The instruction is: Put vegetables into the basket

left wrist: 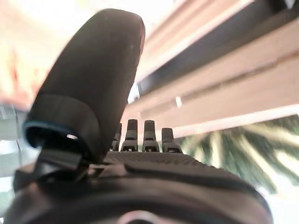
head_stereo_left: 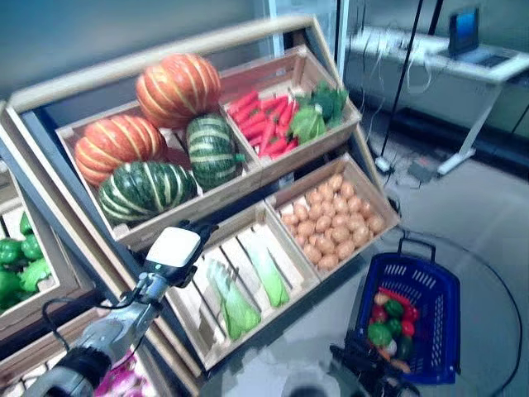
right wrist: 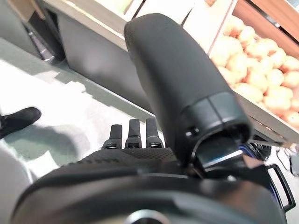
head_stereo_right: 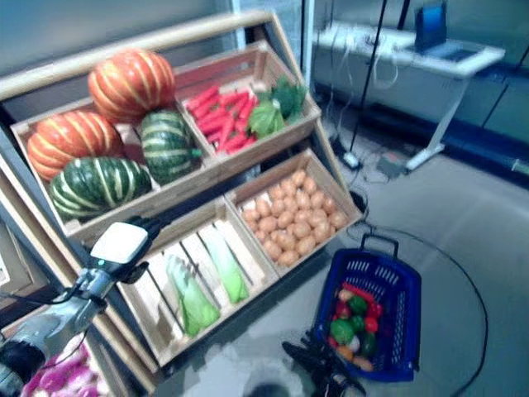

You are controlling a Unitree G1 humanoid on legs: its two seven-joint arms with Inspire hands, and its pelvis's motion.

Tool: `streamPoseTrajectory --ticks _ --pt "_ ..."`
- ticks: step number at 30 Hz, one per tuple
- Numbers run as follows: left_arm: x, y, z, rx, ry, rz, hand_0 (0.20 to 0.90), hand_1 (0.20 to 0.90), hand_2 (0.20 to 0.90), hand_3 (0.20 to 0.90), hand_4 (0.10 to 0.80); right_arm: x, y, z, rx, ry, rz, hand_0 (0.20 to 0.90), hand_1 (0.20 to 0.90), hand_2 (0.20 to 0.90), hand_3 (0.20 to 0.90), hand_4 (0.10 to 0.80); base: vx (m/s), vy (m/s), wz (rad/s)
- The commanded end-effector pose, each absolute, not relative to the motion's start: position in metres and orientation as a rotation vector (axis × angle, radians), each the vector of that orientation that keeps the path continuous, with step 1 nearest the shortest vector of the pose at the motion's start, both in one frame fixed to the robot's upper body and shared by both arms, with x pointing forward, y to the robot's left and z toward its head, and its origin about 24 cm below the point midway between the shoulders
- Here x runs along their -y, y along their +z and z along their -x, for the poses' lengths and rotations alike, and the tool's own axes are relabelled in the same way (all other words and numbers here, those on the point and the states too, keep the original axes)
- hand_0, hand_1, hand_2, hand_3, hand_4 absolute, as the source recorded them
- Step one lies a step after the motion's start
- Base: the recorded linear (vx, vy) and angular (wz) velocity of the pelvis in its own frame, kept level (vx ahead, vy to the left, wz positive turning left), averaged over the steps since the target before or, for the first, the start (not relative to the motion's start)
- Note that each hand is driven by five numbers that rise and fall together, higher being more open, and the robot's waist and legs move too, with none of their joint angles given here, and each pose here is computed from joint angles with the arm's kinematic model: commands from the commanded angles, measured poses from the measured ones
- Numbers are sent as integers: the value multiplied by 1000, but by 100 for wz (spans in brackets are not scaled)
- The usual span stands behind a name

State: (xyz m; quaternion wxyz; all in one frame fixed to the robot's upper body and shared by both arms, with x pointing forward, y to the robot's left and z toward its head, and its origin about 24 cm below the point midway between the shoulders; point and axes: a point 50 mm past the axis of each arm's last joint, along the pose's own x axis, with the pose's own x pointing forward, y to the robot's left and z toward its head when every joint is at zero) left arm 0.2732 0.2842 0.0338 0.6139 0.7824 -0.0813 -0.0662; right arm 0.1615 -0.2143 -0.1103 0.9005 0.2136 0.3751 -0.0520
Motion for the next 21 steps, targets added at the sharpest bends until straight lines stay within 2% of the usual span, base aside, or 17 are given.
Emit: streamPoseTrajectory --ticks 1,4,9,21 --pt "-318 121 -303 359 200 -1991 900 900 900 900 800 196 -31 -228 -261 148 -442 900 900 900 900 800 -200 64 -5" --pt "-326 134 -310 347 231 -2078 900 900 900 900 800 205 14 -254 -61 217 -336 900 900 900 900 800 -208 54 -4" --pt "-331 168 -324 380 311 -2123 900 900 900 900 800 226 60 -289 88 200 -291 900 900 900 900 800 -155 29 5" --pt "-338 214 -331 533 548 -2207 900 900 900 900 800 253 86 -307 121 141 -261 900 900 900 900 800 -52 59 -1"
